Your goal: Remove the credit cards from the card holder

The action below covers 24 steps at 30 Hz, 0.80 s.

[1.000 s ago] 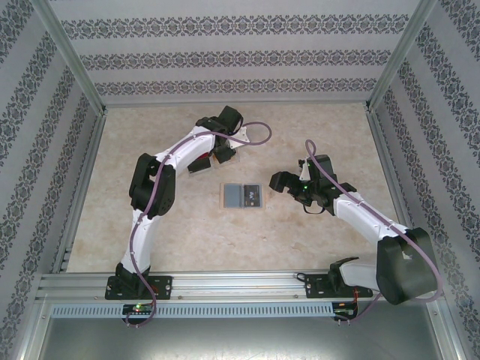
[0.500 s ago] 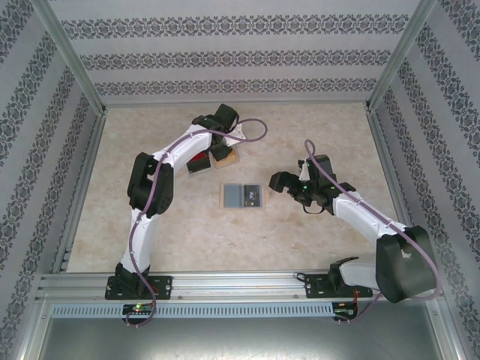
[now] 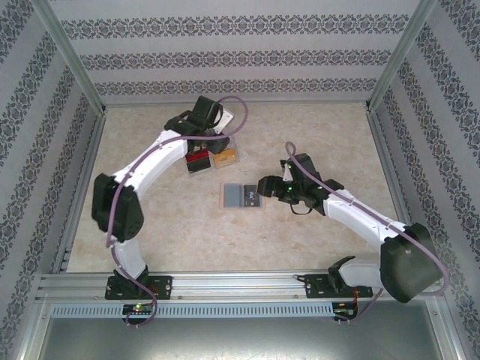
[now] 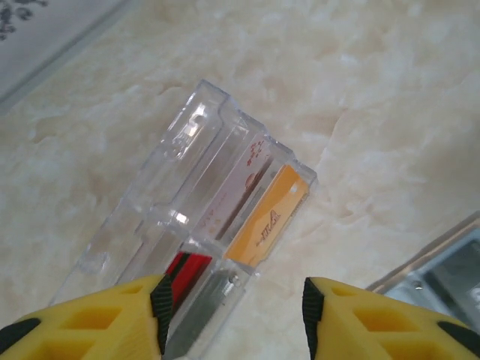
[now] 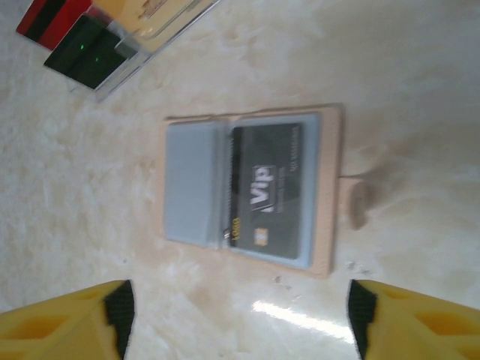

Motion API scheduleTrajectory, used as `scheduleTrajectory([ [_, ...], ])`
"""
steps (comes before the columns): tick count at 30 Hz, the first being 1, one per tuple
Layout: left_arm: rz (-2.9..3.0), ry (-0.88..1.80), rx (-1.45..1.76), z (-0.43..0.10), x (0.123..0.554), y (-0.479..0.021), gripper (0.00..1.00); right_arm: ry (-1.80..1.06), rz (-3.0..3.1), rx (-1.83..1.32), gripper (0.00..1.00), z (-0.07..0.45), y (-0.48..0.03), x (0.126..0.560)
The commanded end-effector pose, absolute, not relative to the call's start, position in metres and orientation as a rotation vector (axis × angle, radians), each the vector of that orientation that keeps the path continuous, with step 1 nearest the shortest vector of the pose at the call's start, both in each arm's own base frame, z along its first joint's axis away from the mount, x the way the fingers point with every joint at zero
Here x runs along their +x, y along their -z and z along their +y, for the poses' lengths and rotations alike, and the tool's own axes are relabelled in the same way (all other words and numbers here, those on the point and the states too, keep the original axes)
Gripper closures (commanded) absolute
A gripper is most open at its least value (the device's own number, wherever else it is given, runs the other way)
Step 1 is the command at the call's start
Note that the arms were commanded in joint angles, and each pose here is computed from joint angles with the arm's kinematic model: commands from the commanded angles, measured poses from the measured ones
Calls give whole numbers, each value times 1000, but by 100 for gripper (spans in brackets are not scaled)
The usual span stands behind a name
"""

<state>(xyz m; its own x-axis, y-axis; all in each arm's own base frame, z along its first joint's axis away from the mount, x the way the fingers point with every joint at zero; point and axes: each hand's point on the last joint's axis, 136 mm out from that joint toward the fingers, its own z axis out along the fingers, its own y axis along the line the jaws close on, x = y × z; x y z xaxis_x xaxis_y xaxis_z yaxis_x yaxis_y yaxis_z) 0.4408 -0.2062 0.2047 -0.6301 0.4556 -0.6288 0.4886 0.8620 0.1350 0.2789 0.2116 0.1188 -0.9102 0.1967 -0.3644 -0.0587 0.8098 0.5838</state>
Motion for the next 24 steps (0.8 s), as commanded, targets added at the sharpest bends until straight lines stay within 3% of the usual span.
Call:
scheduleTrajectory([
  [1, 2404, 179, 375, -197, 428, -198, 44, -751, 2615, 85, 34, 223, -112, 283],
  [6, 2488, 296, 121, -187, 397, -183, 39, -703, 2689, 61, 47, 247, -91, 292],
  [13, 2588, 647, -62, -215, 366, -154, 39, -526, 2731, 160, 51, 235, -61, 317],
  [19, 2646, 892, -151, -246, 359, -131, 49, -485, 2780, 185, 60, 231, -42, 323],
  [24, 2681, 972, -159, -266, 355, -117, 53, -441, 2802, 197, 61, 226, -32, 323],
])
